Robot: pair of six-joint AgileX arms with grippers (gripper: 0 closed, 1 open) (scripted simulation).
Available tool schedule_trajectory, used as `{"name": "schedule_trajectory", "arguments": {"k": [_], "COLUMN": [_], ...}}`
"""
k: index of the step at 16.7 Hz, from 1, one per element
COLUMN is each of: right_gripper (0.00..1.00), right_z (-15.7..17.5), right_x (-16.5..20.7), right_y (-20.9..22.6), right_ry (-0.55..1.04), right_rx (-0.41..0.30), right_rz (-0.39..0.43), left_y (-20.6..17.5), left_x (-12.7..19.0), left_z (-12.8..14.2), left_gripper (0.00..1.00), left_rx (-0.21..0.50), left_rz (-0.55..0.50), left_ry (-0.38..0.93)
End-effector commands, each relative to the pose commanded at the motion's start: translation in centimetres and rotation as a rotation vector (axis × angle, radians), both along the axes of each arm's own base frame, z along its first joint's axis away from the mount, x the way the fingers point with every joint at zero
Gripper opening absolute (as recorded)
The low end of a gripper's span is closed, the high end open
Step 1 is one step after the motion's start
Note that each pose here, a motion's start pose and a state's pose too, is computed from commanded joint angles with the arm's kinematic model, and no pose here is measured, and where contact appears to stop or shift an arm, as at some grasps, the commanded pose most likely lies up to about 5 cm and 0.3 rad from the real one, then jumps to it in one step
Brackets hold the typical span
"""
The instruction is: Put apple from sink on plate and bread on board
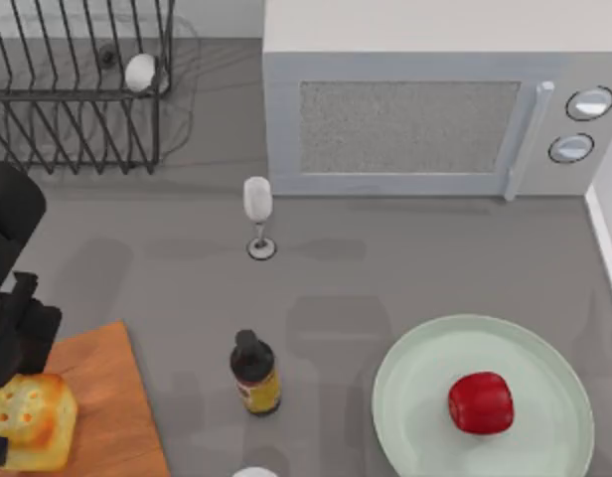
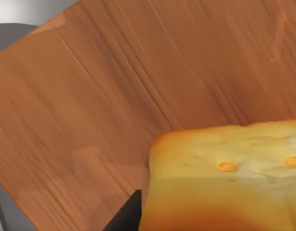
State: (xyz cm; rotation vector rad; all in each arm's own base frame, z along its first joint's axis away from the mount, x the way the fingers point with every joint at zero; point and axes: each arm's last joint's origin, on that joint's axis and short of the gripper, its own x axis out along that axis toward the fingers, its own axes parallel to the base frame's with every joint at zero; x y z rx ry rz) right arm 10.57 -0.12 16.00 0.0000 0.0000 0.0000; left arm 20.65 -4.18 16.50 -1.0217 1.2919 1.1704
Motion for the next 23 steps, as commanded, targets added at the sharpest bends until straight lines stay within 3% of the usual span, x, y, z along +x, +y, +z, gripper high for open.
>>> {"name": "schedule_trajectory", "arguments": {"k": [2,15,23], "right_gripper": [1.0,1.0,1.0], "right_z": [0.0,0.0,0.0], "right_x": [0.0,0.0,0.0], "right_y": [0.0,0.0,0.0], "right_ry": [0.0,0.0,0.0], "right_rx": [0.0,0.0,0.0], "right_rz": [0.0,0.0,0.0], "left_y": [0.0,0.0,0.0], "left_x": [0.0,0.0,0.0], "left_z": [0.0,0.0,0.0], "left_gripper": [0.0,0.98,1.0], "left_rx": [0.0,0.0,0.0], "left_rz": [0.0,0.0,0.0], "left_ry": [0.0,0.0,0.0]}}
